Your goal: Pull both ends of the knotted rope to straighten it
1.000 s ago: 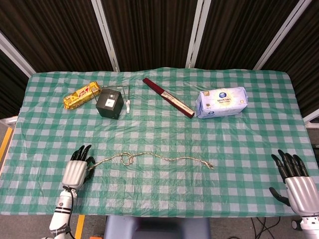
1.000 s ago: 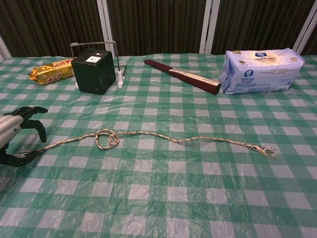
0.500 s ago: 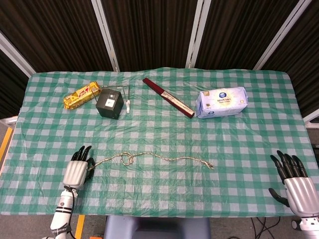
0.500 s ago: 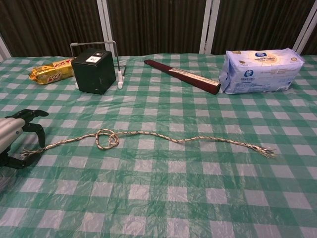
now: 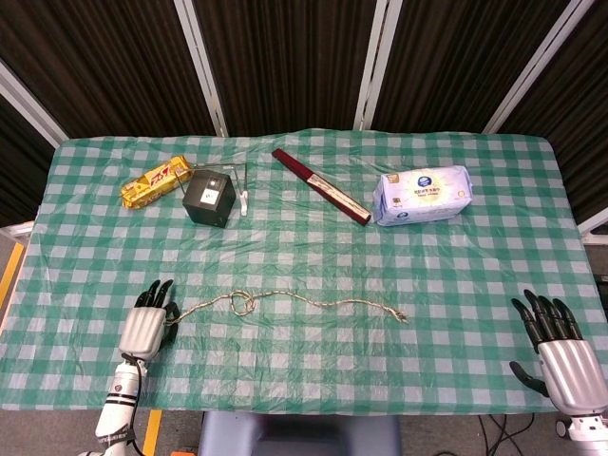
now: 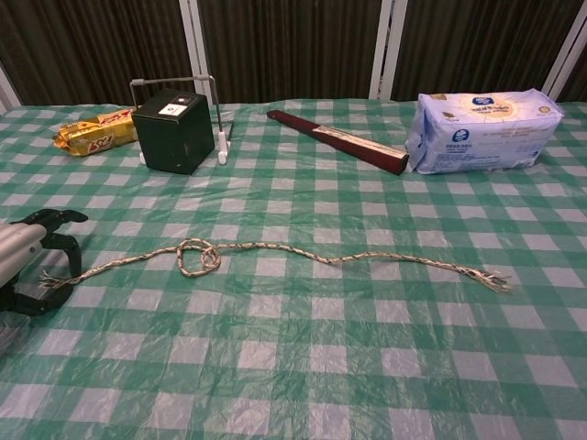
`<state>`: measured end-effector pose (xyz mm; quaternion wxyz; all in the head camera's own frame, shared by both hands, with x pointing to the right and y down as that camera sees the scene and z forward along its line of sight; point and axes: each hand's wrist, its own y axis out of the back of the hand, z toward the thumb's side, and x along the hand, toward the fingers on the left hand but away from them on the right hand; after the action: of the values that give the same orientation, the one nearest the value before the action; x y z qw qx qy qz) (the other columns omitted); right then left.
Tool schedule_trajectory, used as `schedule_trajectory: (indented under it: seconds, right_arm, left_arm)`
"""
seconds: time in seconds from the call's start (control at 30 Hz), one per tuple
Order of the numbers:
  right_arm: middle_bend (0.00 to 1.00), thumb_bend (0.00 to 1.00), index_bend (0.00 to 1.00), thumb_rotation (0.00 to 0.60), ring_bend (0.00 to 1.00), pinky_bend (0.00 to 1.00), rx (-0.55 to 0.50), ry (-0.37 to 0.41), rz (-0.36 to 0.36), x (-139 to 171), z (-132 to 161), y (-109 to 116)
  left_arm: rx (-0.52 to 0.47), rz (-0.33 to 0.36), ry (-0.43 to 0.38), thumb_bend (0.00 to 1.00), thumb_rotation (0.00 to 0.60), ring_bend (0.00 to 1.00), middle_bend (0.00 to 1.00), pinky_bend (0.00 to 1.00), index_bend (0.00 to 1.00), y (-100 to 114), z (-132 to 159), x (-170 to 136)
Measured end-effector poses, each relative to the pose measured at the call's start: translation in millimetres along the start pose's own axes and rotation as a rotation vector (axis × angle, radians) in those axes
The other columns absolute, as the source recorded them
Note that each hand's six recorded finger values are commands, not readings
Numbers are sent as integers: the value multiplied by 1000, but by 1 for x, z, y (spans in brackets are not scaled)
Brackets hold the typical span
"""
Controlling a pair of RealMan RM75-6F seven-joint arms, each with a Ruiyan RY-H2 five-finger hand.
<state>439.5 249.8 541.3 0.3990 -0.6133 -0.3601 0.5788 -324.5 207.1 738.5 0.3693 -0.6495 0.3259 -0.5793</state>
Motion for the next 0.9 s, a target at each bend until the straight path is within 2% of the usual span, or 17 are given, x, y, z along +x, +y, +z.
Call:
schedule_trajectory:
  seconds: [0.43,0.6,0.77,0.9]
  right_arm:
    - [0,288,0,600,0,0,6,11,-1,1,3,-1]
    - [0,288,0,600,0,0,8,28,1,-1,7,-4]
    - [0,288,2,600,0,0,-18,71,-11,-16,19,-8]
    - [0,288,115,600,0,0,-34,123,-10,-40,38,-10]
  left_arm:
    - [32,24,16,486,600,5,76,191,594,6,-6,1]
    - [37,59,12,541,600,5,87,191,615,17,-10,-3]
    - [40,89,18,545,600,5,86,191,615,28,-25,-12]
    - [19,92,22,546,600,5,87,190,618,30,-34,-16]
